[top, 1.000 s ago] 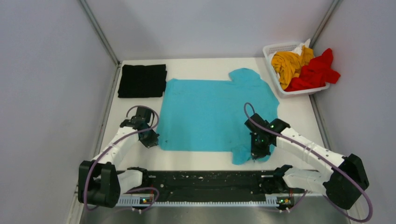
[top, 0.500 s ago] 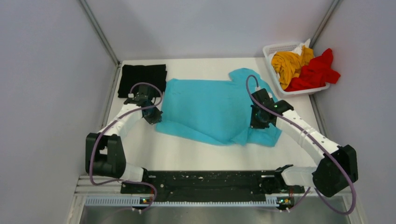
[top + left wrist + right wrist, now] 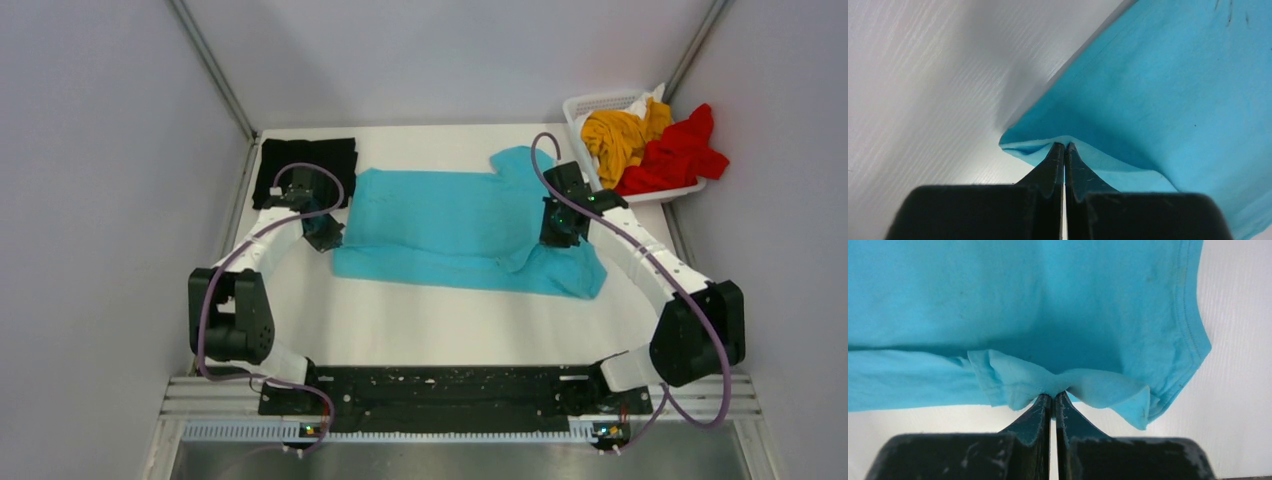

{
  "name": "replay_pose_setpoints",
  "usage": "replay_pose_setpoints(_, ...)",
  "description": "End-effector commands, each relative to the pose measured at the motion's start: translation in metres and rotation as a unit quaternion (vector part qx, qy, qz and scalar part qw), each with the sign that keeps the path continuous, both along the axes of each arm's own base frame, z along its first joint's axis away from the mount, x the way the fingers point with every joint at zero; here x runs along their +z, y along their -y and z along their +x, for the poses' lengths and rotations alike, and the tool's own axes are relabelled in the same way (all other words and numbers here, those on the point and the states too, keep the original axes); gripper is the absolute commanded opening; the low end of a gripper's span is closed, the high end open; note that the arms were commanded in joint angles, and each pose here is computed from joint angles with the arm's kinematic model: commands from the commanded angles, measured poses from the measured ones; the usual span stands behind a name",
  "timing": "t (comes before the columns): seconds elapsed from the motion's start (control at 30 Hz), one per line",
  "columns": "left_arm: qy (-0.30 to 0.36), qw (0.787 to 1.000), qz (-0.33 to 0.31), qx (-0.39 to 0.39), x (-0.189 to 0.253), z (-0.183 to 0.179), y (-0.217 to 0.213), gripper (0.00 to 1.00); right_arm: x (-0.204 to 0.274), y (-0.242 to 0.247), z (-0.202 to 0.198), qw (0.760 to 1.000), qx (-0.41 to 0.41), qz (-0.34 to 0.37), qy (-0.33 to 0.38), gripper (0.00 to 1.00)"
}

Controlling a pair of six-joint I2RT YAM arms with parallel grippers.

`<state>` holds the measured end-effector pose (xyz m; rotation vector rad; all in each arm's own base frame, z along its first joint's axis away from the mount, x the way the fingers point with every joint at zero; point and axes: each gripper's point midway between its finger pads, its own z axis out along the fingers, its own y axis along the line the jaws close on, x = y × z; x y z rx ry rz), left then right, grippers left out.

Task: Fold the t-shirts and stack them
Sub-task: Fold the flattened tshirt in 1/3 of the way

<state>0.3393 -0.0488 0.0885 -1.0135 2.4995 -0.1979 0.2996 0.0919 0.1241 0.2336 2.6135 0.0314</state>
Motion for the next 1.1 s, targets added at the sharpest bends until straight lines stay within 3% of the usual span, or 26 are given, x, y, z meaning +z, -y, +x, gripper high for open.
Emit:
replay_pose_setpoints(0.0,0.045,0.999,0.009,0.003,0.020,0.026,-0.006,0.00,0.021,0.003,0.026,0.999,0.003,0.002,0.036,0.00)
replay_pose_setpoints(0.33,0.061,0.998,-0.013,-0.033,0.020,0.056,0.008,0.00,0.018,0.014,0.042,1.000,-0.005,-0.011,0.025,0.00)
replay_pose_setpoints(0.57,0.036,0.999,0.011,-0.036,0.003,0.072,0.001,0.01,-0.003,0.017,0.065,1.000,-0.019,-0.013,0.017,0.00)
replay_pose_setpoints(0.67,0.022,0.999,0.022,-0.036,-0.004,0.076,-0.002,0.36,-0.026,0.019,0.084,0.999,-0.040,-0.010,0.006,0.00)
replay_pose_setpoints(0.73,0.020,0.999,0.023,-0.038,-0.003,0.080,-0.002,0.54,-0.039,0.020,0.100,0.998,-0.063,-0.004,0.002,0.12)
replay_pose_setpoints(0.77,0.022,0.999,0.024,-0.040,0.000,0.082,-0.002,0.68,-0.042,0.019,0.108,0.998,-0.070,-0.002,0.003,0.24)
replay_pose_setpoints(0.8,0.023,0.999,0.028,-0.040,0.004,0.084,-0.003,0.93,-0.043,0.019,0.114,0.997,-0.074,-0.001,0.005,0.40)
replay_pose_setpoints(0.83,0.024,0.998,0.033,-0.040,0.008,0.084,-0.005,0.98,-0.040,0.017,0.120,0.997,-0.076,0.002,0.013,0.49)
replay_pose_setpoints(0.93,0.042,0.998,0.038,-0.043,0.023,0.086,-0.006,0.99,-0.019,0.012,0.127,0.996,-0.068,0.021,0.049,0.67)
replay_pose_setpoints(0.97,0.046,0.997,0.035,-0.046,0.027,0.085,-0.005,0.99,-0.017,0.011,0.123,0.996,-0.063,0.025,0.055,0.80)
replay_pose_setpoints(1.07,0.056,0.996,0.014,-0.062,0.029,0.081,0.004,0.99,-0.014,0.008,0.104,0.996,-0.041,0.041,0.060,0.98)
